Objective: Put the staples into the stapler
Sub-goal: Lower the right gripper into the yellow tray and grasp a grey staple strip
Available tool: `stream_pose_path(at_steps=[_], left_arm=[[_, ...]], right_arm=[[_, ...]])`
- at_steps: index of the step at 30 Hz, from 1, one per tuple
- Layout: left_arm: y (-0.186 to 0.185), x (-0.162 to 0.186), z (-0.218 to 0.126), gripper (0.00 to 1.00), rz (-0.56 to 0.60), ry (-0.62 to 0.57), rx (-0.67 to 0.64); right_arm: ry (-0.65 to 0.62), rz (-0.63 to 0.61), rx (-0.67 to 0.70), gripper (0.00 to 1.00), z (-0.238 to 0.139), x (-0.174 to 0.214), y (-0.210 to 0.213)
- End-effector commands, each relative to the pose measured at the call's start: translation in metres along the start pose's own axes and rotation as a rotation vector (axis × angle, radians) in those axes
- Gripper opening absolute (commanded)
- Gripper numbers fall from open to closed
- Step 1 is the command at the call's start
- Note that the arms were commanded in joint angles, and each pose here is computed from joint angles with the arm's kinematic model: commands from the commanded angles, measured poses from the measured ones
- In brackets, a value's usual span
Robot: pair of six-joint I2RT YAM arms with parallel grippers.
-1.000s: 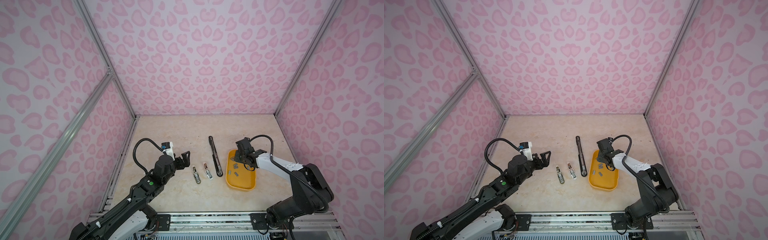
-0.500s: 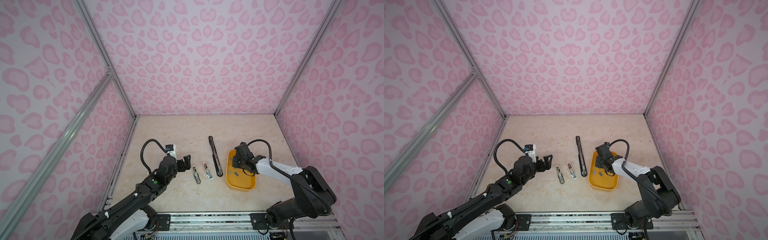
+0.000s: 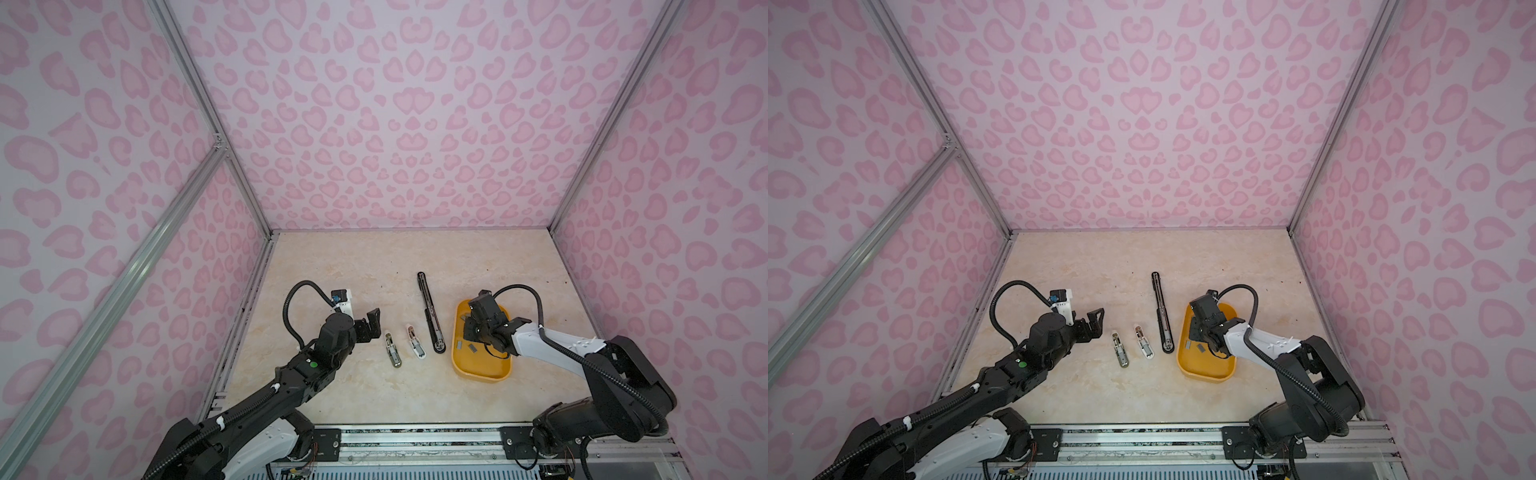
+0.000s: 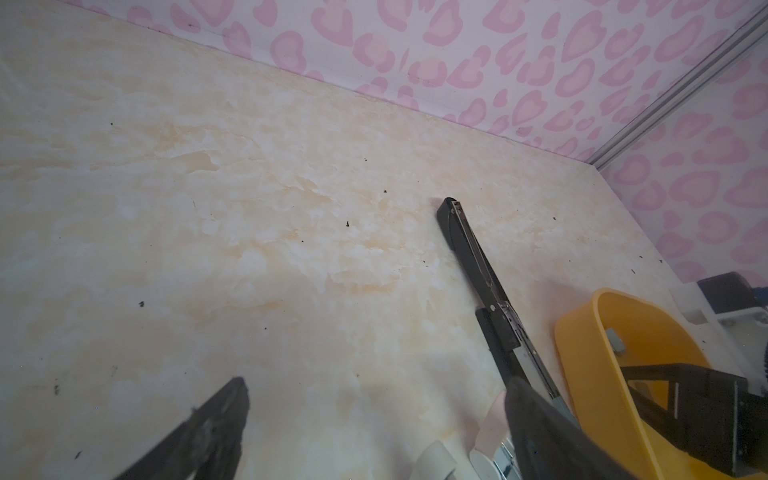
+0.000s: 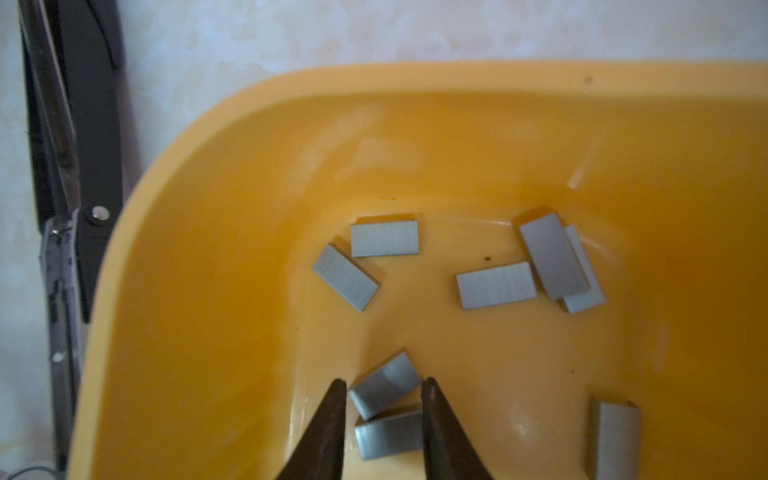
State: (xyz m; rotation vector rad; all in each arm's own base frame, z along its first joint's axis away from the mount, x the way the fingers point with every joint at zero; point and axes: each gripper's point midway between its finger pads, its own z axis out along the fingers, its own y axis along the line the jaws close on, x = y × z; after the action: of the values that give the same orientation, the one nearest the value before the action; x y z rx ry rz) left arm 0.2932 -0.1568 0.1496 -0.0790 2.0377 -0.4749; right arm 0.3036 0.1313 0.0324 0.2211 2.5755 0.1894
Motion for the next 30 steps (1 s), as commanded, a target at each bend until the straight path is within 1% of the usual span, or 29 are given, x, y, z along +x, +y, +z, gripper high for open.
stream_pose_path(at_steps=[1,6,13,19,24,30], left_arm=[[-0.004,-0.007,0.002,0.97,-0.006,-0.027,0.009],[-0.004,-0.006,0.002,0.97,-0.005,-0.021,0.009],[-0.003,-0.01,-0.002,0.97,-0.003,-0.042,0.008],[-0.003,-0.007,0.003,0.97,-0.003,-0.02,0.003],[-0.004,-0.004,0.007,0.97,-0.007,0.002,-0.002],[-0.004,-0.005,0.005,0.97,-0.004,-0.005,-0.003]], right_arm=[[-0.025,0.009,0.013,0.34,-0.003,-0.003,-0.004],[-0.008,0.008,0.013,0.35,0.001,-0.001,-0.003],[0.004,0.003,0.024,0.38,0.005,0.001,-0.003],[0.033,-0.012,-0.013,0.38,0.012,0.002,0.007],[0.058,-0.029,-0.007,0.38,0.018,0.002,0.011],[0.063,-0.067,0.009,0.37,0.021,0.0,0.016]])
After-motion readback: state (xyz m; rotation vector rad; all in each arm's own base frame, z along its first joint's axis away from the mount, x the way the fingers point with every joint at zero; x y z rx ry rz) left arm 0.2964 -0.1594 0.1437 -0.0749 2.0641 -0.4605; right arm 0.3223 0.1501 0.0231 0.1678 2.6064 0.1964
